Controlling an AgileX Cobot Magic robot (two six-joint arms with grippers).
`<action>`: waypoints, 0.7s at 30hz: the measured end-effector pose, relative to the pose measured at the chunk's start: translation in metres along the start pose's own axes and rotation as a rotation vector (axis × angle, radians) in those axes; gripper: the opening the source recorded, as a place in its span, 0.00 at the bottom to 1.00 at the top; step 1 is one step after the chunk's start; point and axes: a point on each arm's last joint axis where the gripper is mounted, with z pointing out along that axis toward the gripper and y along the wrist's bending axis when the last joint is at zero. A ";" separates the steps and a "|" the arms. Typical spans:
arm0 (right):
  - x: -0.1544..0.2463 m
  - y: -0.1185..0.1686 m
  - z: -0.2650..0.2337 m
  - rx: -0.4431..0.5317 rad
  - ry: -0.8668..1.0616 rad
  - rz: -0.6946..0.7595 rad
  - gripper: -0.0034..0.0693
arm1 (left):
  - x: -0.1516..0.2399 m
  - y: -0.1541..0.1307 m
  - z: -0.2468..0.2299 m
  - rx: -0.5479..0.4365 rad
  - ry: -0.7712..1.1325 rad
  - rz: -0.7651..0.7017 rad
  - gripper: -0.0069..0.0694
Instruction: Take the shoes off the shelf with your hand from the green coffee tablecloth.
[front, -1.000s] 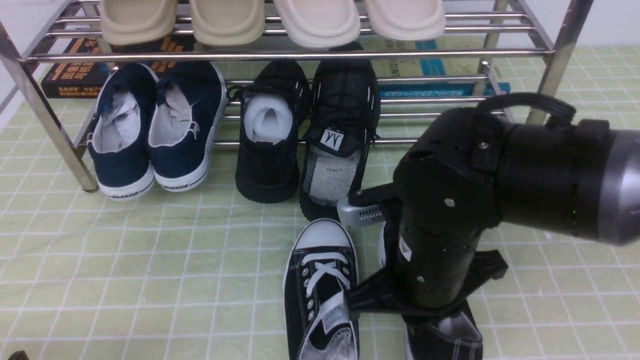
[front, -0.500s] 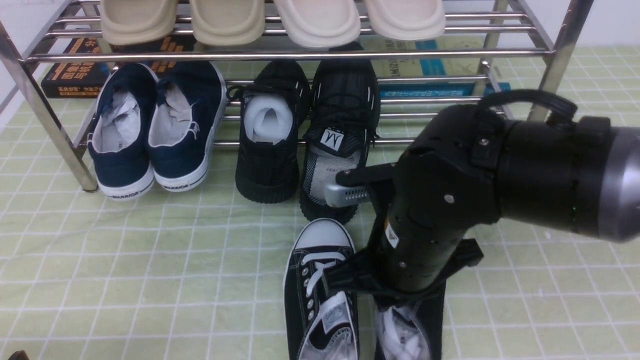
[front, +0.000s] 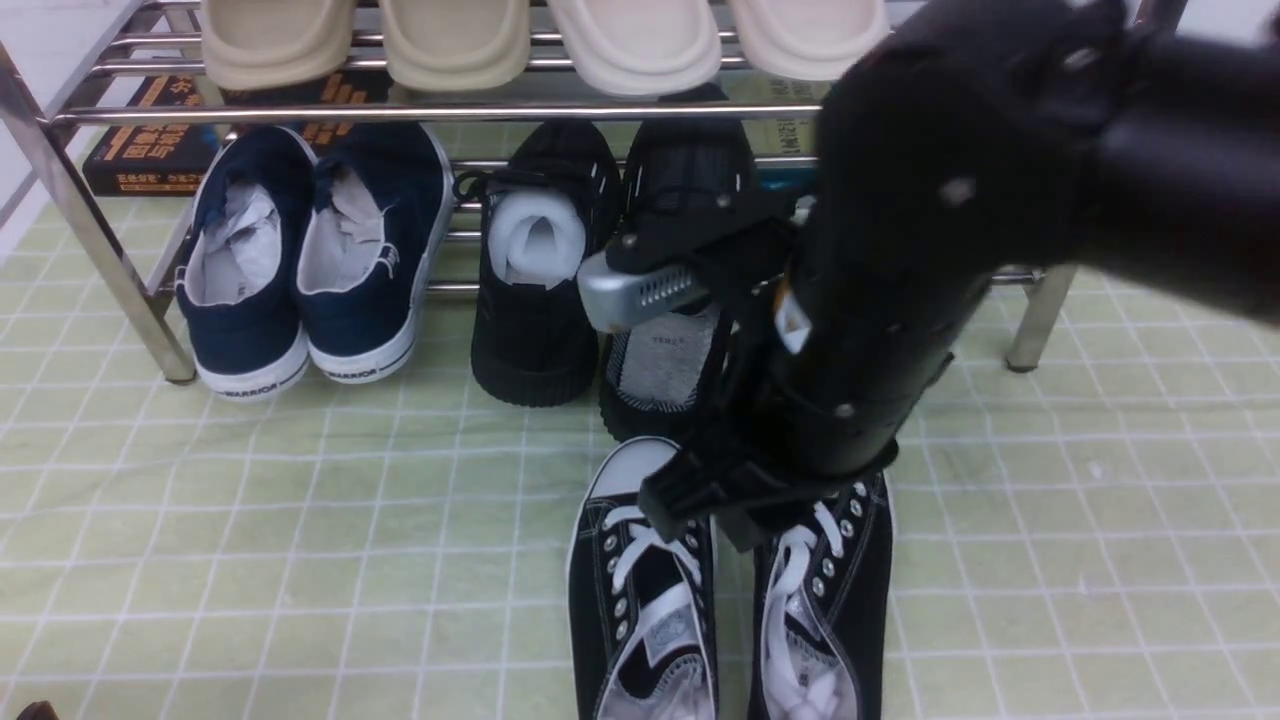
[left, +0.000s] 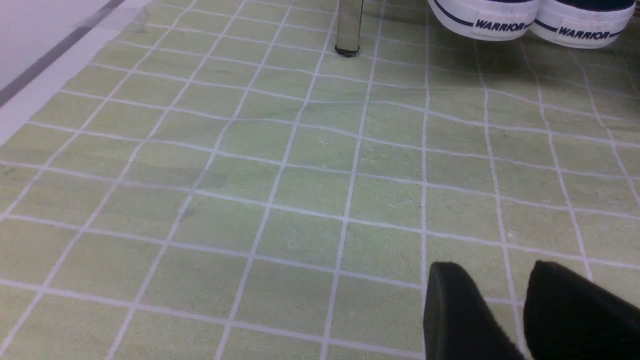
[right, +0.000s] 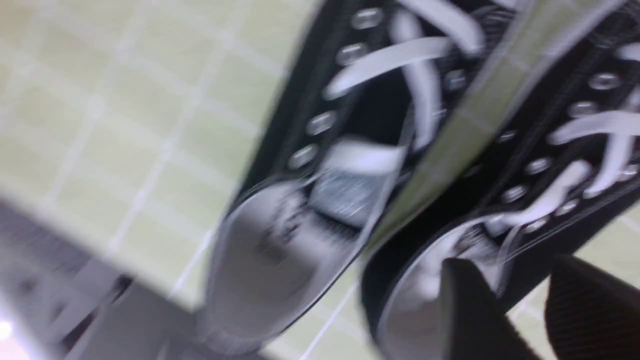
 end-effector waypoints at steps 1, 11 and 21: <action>0.001 0.001 -0.004 -0.015 -0.006 -0.002 0.32 | 0.000 0.000 0.000 0.000 0.000 0.000 0.41; 0.085 -0.006 -0.097 -0.124 -0.190 -0.184 0.07 | 0.000 0.000 0.000 0.000 0.000 0.000 0.41; 0.172 -0.046 -0.071 -0.118 -0.645 -0.182 0.04 | 0.000 0.000 0.000 0.000 0.000 0.000 0.41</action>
